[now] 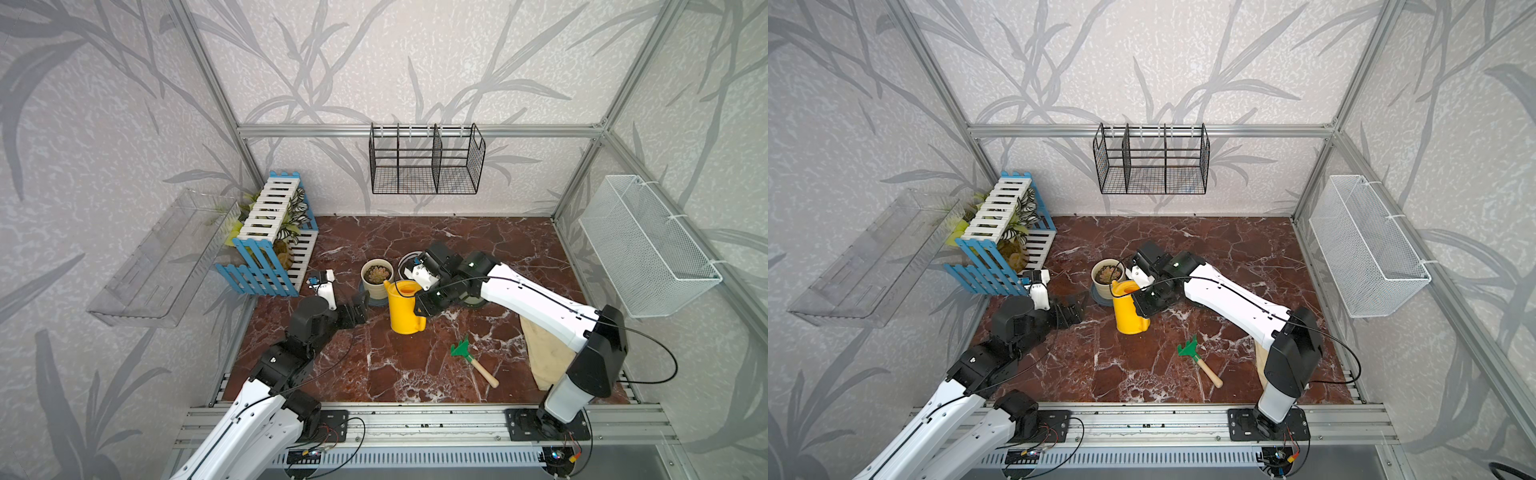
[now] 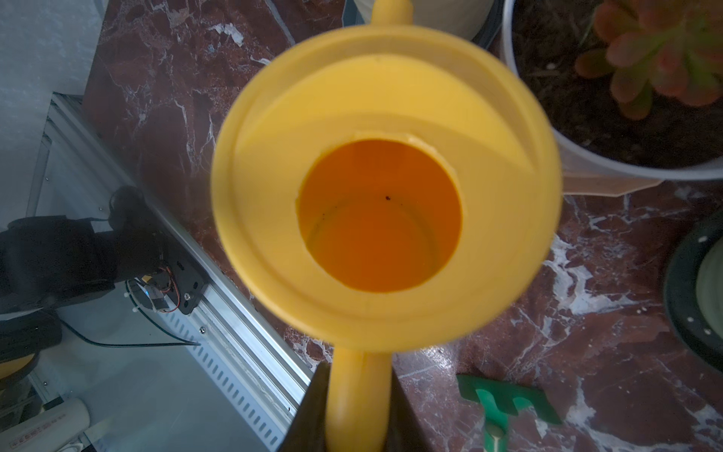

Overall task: Water the succulent around the soil edge
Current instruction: Water the soil of the potted plant with water.

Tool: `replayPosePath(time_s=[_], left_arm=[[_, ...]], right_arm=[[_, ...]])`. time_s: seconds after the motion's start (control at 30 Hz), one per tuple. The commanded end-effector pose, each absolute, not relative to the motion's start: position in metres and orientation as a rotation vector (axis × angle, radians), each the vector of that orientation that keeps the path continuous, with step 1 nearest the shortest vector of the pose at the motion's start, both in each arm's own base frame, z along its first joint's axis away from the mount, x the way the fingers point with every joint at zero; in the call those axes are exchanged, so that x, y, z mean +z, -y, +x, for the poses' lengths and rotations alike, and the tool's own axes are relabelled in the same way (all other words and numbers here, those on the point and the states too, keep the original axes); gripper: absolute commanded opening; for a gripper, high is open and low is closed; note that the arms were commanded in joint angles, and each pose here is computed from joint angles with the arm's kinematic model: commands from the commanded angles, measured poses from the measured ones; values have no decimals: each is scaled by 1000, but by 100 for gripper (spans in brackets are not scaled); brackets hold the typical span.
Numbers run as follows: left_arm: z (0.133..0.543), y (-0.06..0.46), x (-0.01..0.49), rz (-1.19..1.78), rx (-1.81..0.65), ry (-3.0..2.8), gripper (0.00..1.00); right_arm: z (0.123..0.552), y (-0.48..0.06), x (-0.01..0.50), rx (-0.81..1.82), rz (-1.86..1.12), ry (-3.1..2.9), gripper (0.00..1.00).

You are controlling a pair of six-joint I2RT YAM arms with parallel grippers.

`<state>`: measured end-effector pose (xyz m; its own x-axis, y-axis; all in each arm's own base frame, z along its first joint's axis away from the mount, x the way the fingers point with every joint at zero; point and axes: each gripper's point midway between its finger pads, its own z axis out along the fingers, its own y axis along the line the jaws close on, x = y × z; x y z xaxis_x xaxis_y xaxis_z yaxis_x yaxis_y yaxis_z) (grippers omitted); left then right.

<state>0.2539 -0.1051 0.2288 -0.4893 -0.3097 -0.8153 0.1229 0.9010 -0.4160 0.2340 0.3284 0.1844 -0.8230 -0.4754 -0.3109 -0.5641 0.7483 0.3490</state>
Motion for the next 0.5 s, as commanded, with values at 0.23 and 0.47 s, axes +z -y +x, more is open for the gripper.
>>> replayPosePath(time_s=[0.23, 0.47], left_arm=[[255, 104, 232, -130, -522, -1993, 100], [255, 103, 233, -133, -518, -1991, 100]], right_arm=[[233, -363, 197, 728, -863, -2683, 0], [238, -355, 191, 643, -827, -2712, 0]])
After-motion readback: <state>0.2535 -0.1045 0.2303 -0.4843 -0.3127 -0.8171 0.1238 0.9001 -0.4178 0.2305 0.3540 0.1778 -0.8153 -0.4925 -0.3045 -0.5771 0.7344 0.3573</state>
